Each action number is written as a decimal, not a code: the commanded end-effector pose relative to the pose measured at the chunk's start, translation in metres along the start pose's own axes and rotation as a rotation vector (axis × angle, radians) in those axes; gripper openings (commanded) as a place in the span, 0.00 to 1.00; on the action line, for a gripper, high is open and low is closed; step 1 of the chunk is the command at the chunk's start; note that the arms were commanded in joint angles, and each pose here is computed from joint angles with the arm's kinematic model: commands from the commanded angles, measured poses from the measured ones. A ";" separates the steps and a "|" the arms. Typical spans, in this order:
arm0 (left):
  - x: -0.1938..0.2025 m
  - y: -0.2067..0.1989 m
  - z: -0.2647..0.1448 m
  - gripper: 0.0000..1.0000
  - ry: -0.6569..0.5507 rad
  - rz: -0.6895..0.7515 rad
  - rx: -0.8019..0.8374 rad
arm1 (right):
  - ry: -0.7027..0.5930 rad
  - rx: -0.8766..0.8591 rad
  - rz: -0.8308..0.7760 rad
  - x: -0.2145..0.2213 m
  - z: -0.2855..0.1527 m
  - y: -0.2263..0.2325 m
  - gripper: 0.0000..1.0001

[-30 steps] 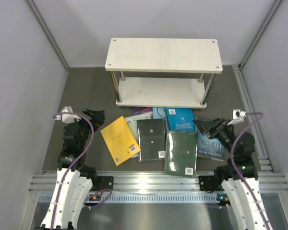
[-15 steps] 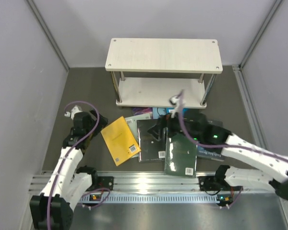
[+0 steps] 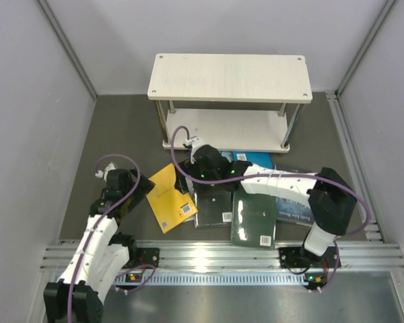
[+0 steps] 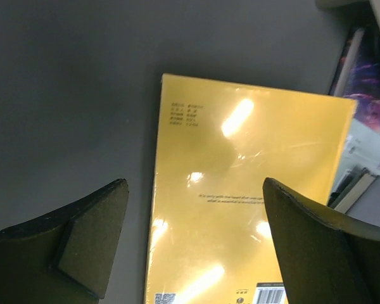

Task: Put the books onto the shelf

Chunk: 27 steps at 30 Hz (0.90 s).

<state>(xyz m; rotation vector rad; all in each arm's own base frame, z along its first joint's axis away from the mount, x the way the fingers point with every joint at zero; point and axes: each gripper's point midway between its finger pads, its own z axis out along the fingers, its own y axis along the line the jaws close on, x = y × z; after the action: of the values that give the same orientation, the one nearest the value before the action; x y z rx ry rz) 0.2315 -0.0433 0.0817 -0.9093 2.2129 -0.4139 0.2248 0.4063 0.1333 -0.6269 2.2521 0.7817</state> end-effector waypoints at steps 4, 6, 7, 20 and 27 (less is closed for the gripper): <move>0.020 0.008 0.010 0.92 0.061 -0.015 0.009 | -0.038 -0.095 -0.026 -0.027 0.034 0.031 1.00; 0.024 0.009 0.014 0.92 0.072 -0.015 0.008 | -0.019 -0.092 -0.023 -0.023 0.043 0.029 1.00; 0.024 0.009 0.016 0.91 0.075 -0.015 0.011 | -0.011 -0.085 -0.022 -0.021 0.049 0.025 1.00; 0.036 0.011 0.031 0.91 0.097 -0.030 0.040 | 0.129 -0.162 0.093 0.030 0.075 0.020 0.89; 0.040 0.014 0.035 0.91 0.096 -0.045 0.048 | 0.116 -0.224 0.177 0.041 0.064 0.024 0.52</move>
<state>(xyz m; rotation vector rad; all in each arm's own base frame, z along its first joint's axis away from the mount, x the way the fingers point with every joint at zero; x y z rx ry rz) 0.2329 -0.0586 0.0399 -0.9205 2.2591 -0.5093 0.2231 0.4597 0.0722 -0.6241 2.3403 1.0266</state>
